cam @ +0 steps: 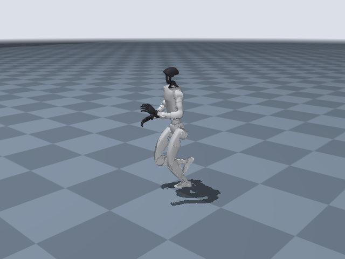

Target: Run

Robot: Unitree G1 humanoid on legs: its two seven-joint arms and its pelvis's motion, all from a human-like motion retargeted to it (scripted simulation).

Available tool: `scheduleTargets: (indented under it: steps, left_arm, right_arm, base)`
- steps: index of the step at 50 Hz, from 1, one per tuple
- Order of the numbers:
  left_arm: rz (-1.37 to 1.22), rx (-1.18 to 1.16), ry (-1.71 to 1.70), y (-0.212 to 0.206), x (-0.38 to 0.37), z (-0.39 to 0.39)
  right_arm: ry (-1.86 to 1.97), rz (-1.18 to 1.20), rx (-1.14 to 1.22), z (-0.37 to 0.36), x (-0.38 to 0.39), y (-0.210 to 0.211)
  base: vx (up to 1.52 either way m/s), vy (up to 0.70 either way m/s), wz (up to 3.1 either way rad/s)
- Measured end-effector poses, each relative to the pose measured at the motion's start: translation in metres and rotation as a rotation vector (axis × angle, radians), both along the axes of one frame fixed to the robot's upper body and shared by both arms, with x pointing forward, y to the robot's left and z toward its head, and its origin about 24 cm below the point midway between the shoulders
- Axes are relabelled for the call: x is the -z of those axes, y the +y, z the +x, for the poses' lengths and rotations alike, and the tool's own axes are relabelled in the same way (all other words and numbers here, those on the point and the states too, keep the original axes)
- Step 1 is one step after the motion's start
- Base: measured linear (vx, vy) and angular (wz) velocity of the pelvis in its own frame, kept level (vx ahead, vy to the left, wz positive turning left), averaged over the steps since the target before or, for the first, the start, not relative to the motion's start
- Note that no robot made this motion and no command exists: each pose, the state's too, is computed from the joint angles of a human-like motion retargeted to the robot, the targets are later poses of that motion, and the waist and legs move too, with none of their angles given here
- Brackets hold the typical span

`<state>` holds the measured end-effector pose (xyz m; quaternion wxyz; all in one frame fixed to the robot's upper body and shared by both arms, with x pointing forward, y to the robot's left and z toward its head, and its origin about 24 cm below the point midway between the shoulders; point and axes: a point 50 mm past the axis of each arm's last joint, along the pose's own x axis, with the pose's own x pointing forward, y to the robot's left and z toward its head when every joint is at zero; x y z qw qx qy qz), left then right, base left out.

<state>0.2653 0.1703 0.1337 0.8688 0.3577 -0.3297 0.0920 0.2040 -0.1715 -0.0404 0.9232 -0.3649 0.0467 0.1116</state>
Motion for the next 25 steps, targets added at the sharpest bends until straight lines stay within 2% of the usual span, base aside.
scheduleTargets:
  steps: [3, 7, 10, 13, 17, 20, 25]
  left_arm:
    - [-0.052, 0.105, -0.149, -0.024, -0.037, 0.006]
    - [-0.071, 0.325, -0.174, -0.051, -0.047, -0.009]
    - [-0.028, 0.453, -0.114, -0.066, -0.034, -0.021]
    - [0.018, 0.459, 0.054, -0.067, 0.003, -0.027]
    - [0.144, 0.306, 0.402, -0.044, 0.079, -0.037]
    - [0.231, 0.181, 0.616, -0.012, 0.120, -0.054]
    - [0.189, 0.092, 0.809, 0.044, 0.131, -0.105]
  right_arm:
    - [0.144, -0.031, 0.033, -0.042, 0.019, -0.029]
    - [0.225, 0.015, 0.097, -0.082, 0.014, -0.054]
    - [0.176, 0.067, 0.168, -0.089, 0.004, -0.059]
    - [0.025, 0.129, 0.187, -0.066, -0.014, -0.049]
    - [-0.304, 0.185, 0.147, 0.001, -0.065, -0.027]
    - [-0.637, 0.230, 0.083, 0.059, -0.140, -0.002]
    - [-0.958, 0.435, -0.065, 0.067, -0.231, 0.029]
  base:
    - [0.07, 0.00, -0.28]
    - [0.09, -0.13, -0.18]
    - [-0.03, -0.11, -0.30]
    - [-0.04, -0.09, -0.31]
    - [-0.04, -0.12, -0.39]
    - [-0.07, -0.08, -0.21]
    - [0.02, 0.08, 0.56]
